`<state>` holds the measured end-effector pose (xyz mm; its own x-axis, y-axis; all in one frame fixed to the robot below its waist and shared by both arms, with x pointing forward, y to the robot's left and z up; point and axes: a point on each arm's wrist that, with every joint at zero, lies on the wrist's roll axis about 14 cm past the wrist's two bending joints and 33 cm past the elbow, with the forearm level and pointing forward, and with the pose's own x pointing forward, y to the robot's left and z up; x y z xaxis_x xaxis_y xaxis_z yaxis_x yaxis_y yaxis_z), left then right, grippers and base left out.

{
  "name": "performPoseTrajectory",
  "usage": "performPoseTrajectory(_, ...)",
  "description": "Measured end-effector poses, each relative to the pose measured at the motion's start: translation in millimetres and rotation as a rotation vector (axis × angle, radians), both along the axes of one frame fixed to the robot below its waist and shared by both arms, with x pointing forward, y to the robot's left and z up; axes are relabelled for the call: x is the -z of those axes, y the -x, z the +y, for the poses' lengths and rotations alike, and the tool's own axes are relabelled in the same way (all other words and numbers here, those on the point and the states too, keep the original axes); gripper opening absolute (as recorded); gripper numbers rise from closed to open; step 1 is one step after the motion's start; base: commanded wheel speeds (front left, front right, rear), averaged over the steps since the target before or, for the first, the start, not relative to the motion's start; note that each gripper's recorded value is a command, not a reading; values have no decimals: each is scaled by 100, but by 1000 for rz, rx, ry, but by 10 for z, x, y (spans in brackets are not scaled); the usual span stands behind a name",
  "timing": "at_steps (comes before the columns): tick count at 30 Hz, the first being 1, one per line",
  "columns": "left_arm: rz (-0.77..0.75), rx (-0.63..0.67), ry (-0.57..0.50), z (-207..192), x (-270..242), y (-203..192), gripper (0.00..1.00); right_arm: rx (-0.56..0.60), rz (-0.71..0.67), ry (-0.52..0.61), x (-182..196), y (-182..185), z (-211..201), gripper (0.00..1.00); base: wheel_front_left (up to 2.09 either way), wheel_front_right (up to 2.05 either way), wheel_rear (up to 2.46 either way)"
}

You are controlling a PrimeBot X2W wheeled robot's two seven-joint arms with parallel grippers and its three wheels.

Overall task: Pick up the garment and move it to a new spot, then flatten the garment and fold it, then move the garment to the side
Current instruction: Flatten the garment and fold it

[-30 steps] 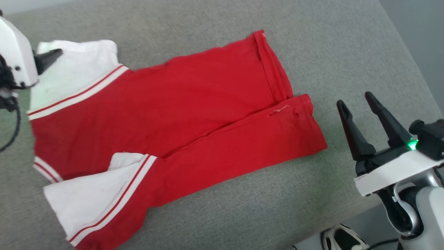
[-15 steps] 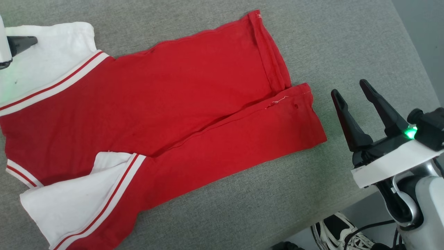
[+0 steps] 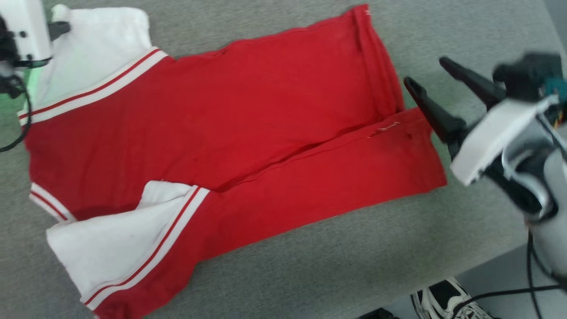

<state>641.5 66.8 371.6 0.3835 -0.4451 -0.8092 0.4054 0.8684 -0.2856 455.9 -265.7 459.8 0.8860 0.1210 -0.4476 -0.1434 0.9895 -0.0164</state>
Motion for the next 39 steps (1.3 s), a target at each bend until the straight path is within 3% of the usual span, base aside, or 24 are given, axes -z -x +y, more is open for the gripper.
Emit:
performPoseTrajectory(3, -30, 41, -11, -32, -23, 28, 0, -34, 52, -11, 3, -279, 51, 100, 0, 0, 0)
performPoseTrajectory(11, -63, 64, 9, 0, -24, 55, 0, -91, 245, 102, 204, -830, 34, 100, 0, 0, 0)
performPoseTrajectory(16, -81, 65, 17, 31, -1, 61, 0, -88, 411, 73, 540, -891, 96, 100, 0, 0, 0)
performPoseTrajectory(21, -92, 72, 30, 20, 3, 75, 0, -97, 493, 51, 718, -906, 172, 100, 0, 0, 0)
performPoseTrajectory(22, -96, 73, 32, 18, -1, 77, 0, -109, 502, 58, 738, -900, 192, 97, 0, 0, 0)
performPoseTrajectory(23, -96, 75, 33, 16, -5, 85, 0, -116, 508, 62, 749, -896, 204, 21, 0, 0, 0)
performPoseTrajectory(24, -100, 76, 34, 13, -13, 91, 0, -119, 514, 58, 750, -894, 211, 0, 0, 0, 0)
performPoseTrajectory(31, -156, 62, 113, -96, -224, 179, 0, -130, 423, 56, 584, -942, 222, 0, 0, 0, 0)
performPoseTrajectory(39, -302, 2, 326, -203, -1023, 434, 0, -119, 284, 10, 114, -829, 167, 0, 0, 0, 0)
